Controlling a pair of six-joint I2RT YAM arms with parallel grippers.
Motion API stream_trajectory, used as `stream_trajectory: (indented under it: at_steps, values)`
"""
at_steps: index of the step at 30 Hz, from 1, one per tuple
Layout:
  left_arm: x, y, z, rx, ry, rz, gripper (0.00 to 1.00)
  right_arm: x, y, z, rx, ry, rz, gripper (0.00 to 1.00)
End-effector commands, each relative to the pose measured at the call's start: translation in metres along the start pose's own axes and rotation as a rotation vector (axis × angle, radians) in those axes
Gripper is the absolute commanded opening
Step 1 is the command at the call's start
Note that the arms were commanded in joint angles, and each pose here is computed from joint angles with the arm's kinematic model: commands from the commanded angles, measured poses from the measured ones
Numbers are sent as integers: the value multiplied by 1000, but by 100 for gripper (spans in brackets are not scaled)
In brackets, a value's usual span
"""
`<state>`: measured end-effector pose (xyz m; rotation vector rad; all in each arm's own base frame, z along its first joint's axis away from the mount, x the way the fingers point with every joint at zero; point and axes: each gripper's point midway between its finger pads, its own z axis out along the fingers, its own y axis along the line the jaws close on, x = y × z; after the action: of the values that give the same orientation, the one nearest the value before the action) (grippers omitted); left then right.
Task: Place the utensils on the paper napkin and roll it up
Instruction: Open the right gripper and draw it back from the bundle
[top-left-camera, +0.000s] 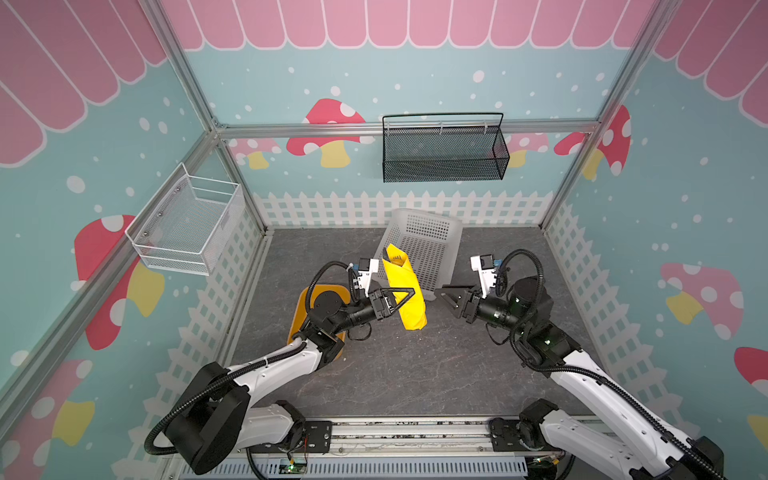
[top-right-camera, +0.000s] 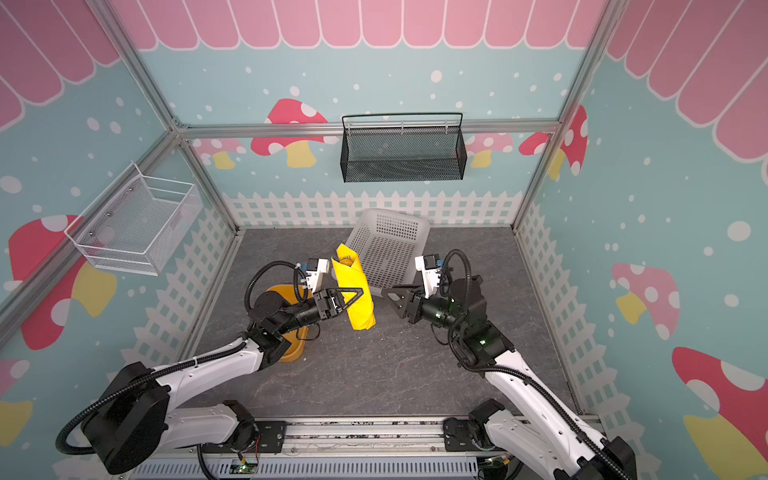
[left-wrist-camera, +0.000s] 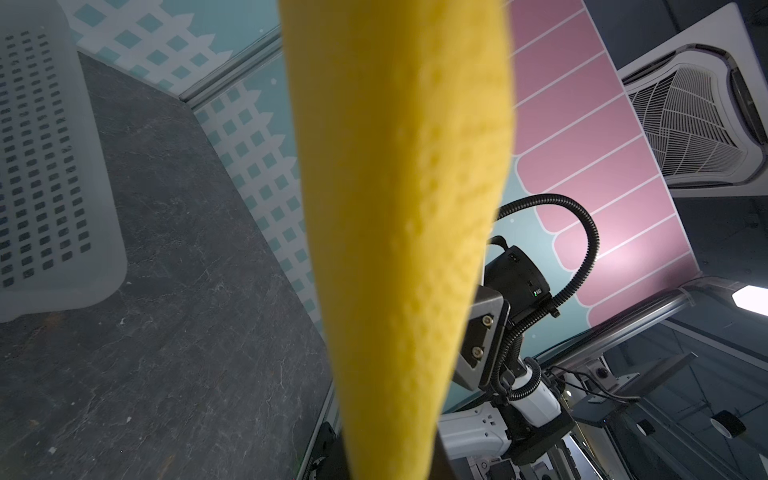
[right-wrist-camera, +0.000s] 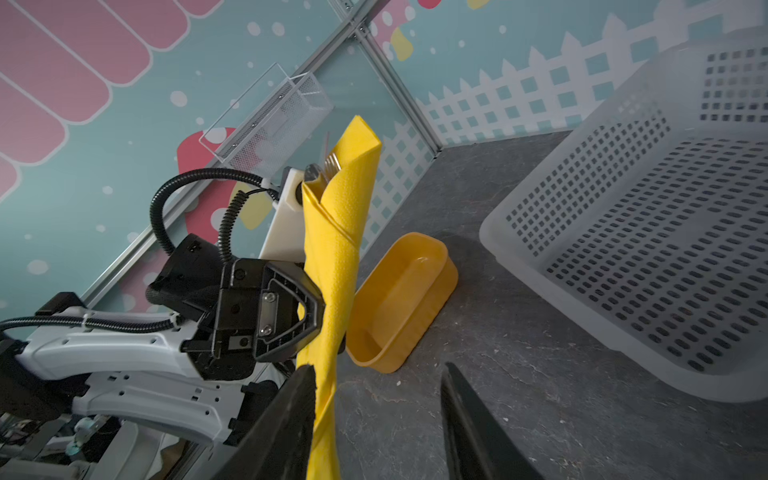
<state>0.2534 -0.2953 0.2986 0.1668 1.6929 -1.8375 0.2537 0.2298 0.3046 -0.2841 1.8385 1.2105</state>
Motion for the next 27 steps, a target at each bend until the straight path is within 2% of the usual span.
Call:
stream_trajectory:
  at_steps: [1, 4, 11, 21, 27]
  values:
    - [-12, -21, -1, 52, -13, 62, 4, 3, -40, -6, 187, -23, 35, 52]
    - [-14, -20, -2, 48, -16, 60, 3, 8, -68, -9, 307, -31, 88, 54]
    - [-16, -13, -4, 26, -19, 54, 3, 22, -116, -14, 451, -12, 196, 54]
    - [-20, 9, -5, -75, -15, 95, 2, 38, -167, -7, 523, 78, 299, 54]
    - [-28, 18, -2, -102, 2, 110, 2, 47, -192, 13, 530, 171, 321, 55]
